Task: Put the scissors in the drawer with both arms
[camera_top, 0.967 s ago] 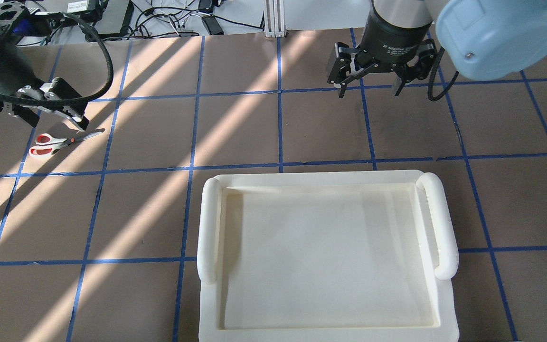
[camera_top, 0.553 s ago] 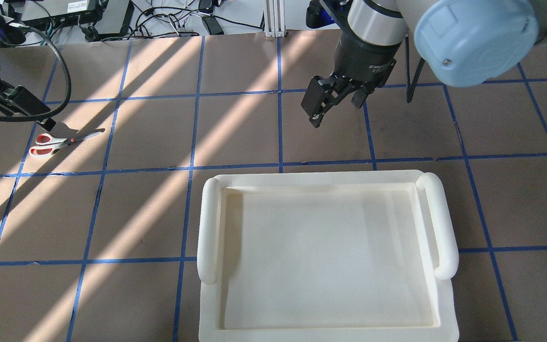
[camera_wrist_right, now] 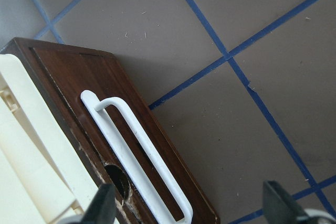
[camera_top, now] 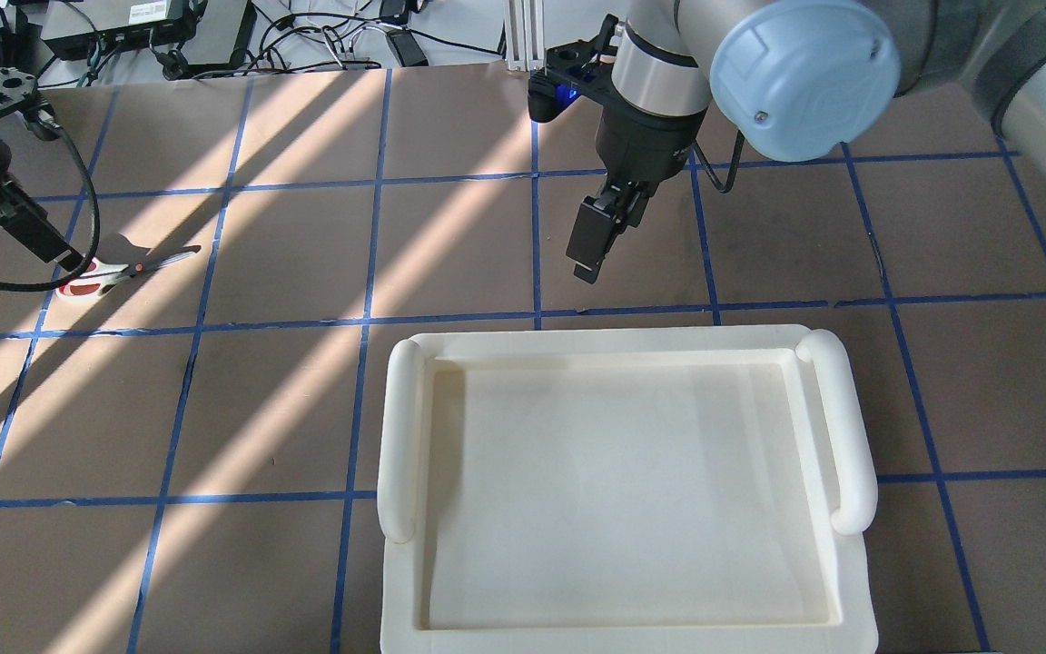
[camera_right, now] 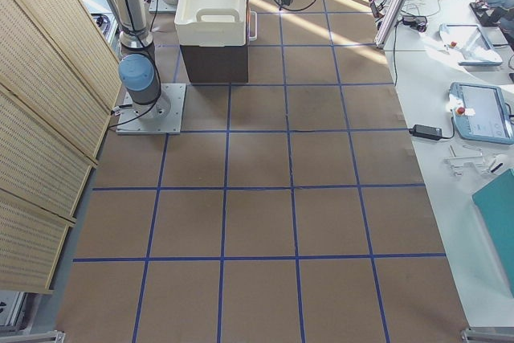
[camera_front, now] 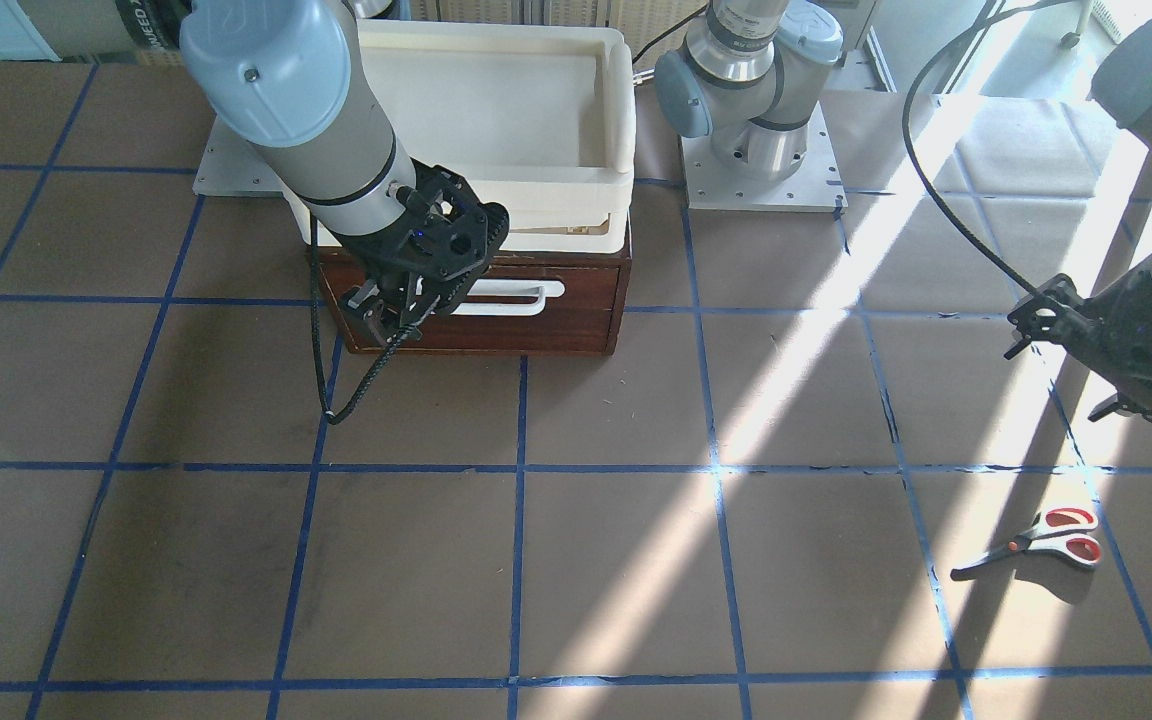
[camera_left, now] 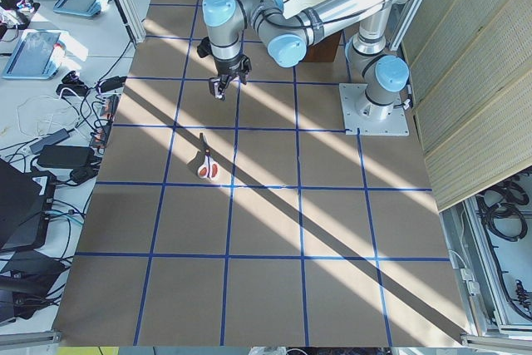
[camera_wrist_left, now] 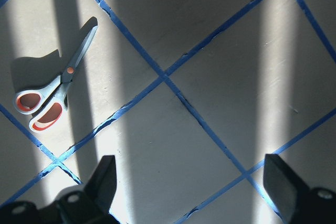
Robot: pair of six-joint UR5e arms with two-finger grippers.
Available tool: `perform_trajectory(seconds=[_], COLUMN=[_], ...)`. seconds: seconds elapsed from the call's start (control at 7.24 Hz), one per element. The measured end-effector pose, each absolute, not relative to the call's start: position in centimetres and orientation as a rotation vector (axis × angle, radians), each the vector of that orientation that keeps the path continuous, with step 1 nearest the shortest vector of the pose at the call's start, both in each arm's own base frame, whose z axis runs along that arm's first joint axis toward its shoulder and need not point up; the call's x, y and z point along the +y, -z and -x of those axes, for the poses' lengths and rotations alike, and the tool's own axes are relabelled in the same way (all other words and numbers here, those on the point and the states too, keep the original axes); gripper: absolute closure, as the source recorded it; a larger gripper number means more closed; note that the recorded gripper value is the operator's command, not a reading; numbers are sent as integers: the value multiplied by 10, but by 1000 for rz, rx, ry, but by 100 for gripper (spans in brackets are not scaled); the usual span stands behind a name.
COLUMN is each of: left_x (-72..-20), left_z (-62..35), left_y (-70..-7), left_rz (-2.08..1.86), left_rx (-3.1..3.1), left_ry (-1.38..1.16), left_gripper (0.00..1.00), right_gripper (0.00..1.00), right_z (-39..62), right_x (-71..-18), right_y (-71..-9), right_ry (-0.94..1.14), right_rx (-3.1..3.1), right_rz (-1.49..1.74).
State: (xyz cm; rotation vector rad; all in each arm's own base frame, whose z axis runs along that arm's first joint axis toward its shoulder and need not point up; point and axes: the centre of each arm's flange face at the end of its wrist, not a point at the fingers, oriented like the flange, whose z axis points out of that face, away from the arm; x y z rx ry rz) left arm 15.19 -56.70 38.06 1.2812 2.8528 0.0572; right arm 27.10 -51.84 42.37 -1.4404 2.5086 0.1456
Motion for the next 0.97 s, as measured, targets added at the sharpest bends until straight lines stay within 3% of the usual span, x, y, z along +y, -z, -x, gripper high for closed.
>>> perform_trajectory(seconds=[0.97], left_x=[-622], left_z=[-223], left_y=[-247], left_rz=[-1850], left_rx=[2455], left_ry=[-34], left_gripper=[0], right_gripper=[3], right_z=[-318], right_x=[-522], right_y=[-327], right_ry=[-402], right_rx=[1864], right_rz=[2090])
